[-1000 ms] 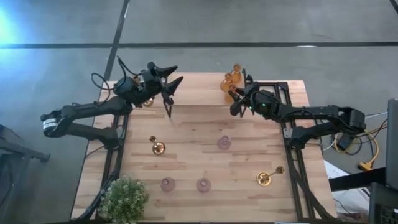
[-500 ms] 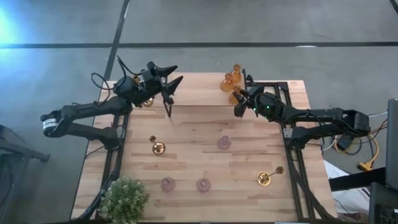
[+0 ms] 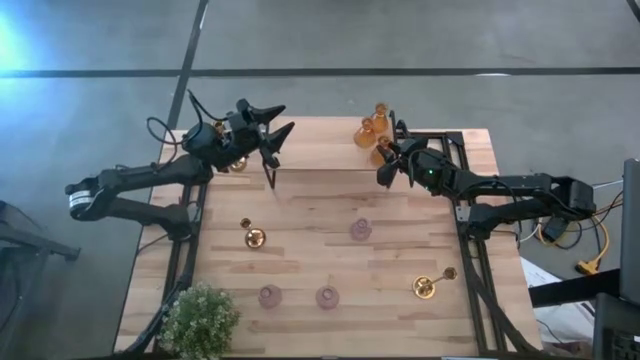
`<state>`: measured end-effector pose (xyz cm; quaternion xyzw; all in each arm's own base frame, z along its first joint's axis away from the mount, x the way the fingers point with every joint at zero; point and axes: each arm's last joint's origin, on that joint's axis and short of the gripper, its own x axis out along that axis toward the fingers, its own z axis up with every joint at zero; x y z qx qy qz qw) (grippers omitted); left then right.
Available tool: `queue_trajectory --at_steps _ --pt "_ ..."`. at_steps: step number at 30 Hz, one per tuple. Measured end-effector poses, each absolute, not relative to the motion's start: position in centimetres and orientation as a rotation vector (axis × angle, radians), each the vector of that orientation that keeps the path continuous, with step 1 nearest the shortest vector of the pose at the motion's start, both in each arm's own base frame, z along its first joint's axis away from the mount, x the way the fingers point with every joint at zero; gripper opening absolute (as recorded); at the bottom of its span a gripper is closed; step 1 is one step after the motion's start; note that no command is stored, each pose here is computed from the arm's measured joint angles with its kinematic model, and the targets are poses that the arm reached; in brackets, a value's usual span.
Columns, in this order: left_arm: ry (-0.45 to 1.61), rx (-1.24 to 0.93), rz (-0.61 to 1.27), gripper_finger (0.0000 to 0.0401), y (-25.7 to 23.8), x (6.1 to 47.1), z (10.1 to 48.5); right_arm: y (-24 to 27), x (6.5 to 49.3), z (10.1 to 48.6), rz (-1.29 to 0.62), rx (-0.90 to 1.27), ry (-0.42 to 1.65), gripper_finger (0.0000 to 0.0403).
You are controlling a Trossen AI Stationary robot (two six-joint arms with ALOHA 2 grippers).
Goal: Pick & Place candle stick holders
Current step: Align the yellow glass candle holder with the other yellow glass candle holder on the shelf
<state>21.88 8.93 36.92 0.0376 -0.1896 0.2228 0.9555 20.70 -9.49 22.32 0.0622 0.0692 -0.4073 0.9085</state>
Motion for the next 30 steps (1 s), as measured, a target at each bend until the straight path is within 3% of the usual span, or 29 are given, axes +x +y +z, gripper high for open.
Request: queue_trajectory --at_steps 18,25,30 --pt "-0.382 0.063 0.447 0.0257 8.93 21.91 36.75 -9.83 20.55 22.28 -0.848 0.116 0.152 0.0101" --pt "-0.382 0.061 0.447 0.0257 8.94 21.91 36.72 -9.82 20.53 22.13 -0.846 0.117 0.162 0.0143" --pt "-0.382 0.058 0.448 0.0257 8.94 21.91 36.71 -9.81 20.53 22.09 -0.841 0.110 0.170 0.0142"
